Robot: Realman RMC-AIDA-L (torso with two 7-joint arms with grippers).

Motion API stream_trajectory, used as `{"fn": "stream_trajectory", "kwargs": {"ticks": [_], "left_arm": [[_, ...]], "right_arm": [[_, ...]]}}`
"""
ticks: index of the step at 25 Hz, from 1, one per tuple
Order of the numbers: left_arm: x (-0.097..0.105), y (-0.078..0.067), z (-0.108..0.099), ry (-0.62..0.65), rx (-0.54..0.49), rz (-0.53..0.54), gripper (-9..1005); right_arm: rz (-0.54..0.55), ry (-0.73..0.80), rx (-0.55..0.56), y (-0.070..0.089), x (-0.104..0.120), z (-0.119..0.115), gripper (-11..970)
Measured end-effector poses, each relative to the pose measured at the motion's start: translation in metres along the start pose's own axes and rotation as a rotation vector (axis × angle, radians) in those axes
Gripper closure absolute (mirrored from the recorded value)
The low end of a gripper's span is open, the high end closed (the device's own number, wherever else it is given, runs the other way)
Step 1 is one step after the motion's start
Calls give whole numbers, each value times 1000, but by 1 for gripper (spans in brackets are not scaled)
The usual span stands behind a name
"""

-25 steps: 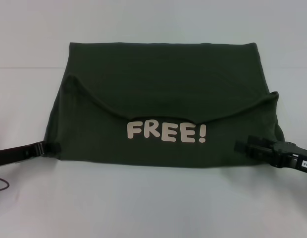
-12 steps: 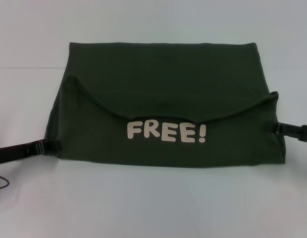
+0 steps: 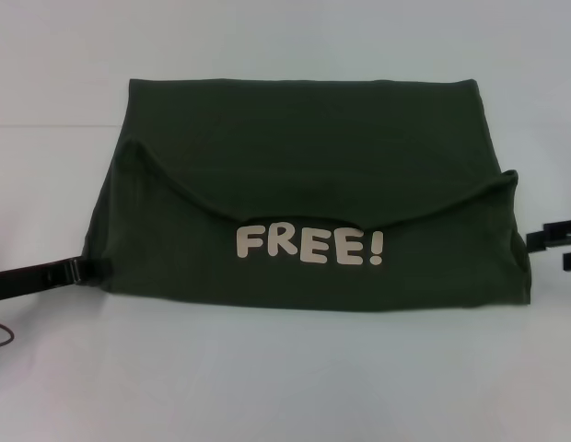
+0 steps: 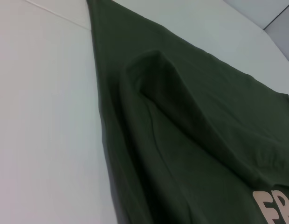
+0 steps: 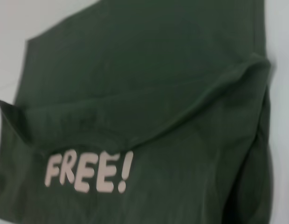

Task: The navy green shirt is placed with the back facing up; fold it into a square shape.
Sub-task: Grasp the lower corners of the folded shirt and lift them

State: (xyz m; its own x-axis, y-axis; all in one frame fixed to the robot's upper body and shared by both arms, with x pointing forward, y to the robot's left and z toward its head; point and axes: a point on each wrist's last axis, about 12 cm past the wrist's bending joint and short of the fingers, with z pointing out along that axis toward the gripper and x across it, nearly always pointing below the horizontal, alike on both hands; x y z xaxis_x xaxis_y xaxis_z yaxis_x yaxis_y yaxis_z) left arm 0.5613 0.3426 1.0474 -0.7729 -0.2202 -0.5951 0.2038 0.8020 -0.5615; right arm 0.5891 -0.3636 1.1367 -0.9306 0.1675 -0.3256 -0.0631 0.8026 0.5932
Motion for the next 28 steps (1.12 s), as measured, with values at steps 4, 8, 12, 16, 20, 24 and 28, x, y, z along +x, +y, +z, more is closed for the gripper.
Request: {"fn": "stream_trajectory", "kwargs": {"ticks": [4,8,12,16,20,24,28], "left_arm": [[0,0,0,0,1,4,952],[0,0,0,0,0,5,950],[0,0,0,1,1,5,948],[0,0,-1,0,0,5,946],[0,0,0,1,1,3,944],[0,0,0,1,2,1,942],[0,-1,0,2,8,-2,940]], "right_arm": [[-35,50,9,15,-7,20,93],[-59,73,48,21,-10,34,94],[-62,60,61,21,-10,38,94],[-62,50,67,19,-6,43,94],[-67,55,66,18,-3,52,97],[-80,61,67,21,0,61,111],[-87,61,66,23,0,63,126]]}}
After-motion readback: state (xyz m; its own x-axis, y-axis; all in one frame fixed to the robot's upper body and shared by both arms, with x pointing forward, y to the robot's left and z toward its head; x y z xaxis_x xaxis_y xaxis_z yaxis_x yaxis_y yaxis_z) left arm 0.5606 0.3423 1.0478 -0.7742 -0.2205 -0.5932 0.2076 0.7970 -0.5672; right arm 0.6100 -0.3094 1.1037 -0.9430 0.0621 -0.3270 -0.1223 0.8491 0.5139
